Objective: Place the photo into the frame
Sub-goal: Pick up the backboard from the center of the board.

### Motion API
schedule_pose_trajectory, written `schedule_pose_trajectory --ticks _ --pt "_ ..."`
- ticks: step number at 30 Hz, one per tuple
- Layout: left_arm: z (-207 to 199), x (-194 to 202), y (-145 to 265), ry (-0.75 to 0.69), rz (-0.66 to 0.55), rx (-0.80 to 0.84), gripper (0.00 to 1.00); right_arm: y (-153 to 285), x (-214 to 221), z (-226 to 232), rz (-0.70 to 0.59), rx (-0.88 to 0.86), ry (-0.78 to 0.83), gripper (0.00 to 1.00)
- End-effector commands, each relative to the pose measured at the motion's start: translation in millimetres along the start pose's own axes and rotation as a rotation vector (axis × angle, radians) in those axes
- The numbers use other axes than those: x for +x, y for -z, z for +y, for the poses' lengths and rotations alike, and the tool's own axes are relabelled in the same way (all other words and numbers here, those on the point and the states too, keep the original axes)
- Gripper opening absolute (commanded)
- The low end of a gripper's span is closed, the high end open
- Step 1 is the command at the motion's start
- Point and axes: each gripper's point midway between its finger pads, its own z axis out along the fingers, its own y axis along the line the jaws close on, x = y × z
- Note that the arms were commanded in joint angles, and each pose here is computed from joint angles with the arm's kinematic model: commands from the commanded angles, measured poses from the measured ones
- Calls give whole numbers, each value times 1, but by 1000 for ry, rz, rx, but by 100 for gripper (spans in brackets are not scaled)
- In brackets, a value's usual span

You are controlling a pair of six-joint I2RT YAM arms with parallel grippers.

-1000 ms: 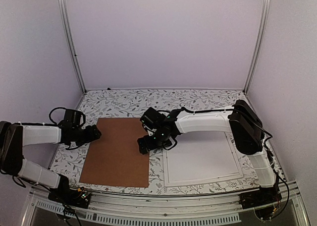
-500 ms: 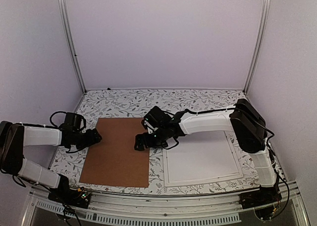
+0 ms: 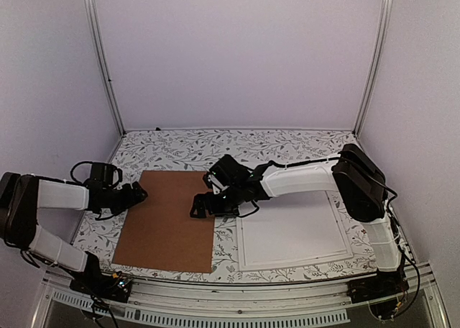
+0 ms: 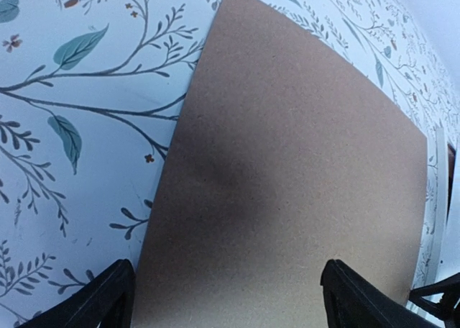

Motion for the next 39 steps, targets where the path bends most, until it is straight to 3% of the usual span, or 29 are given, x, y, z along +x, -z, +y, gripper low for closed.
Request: schedule_pose_trajectory --ticks 1,16,26,29,35,39 --pt "7 37 -5 58 125 29 93 -21 35 -27 108 48 -55 99" --pt "-35 40 20 82 131 269 67 -23 38 -33 110 54 -81 99" --pt "-68 23 53 55 80 418 59 -24 38 -40 110 57 -98 99" --pt "-61 18 59 56 63 354 61 -25 41 -44 117 62 -101 99" --pt "-31 -5 62 36 -68 158 80 -20 37 -45 101 72 -100 99" --pt "-15 -4 53 26 -56 60 82 -12 30 -44 69 87 -91 99"
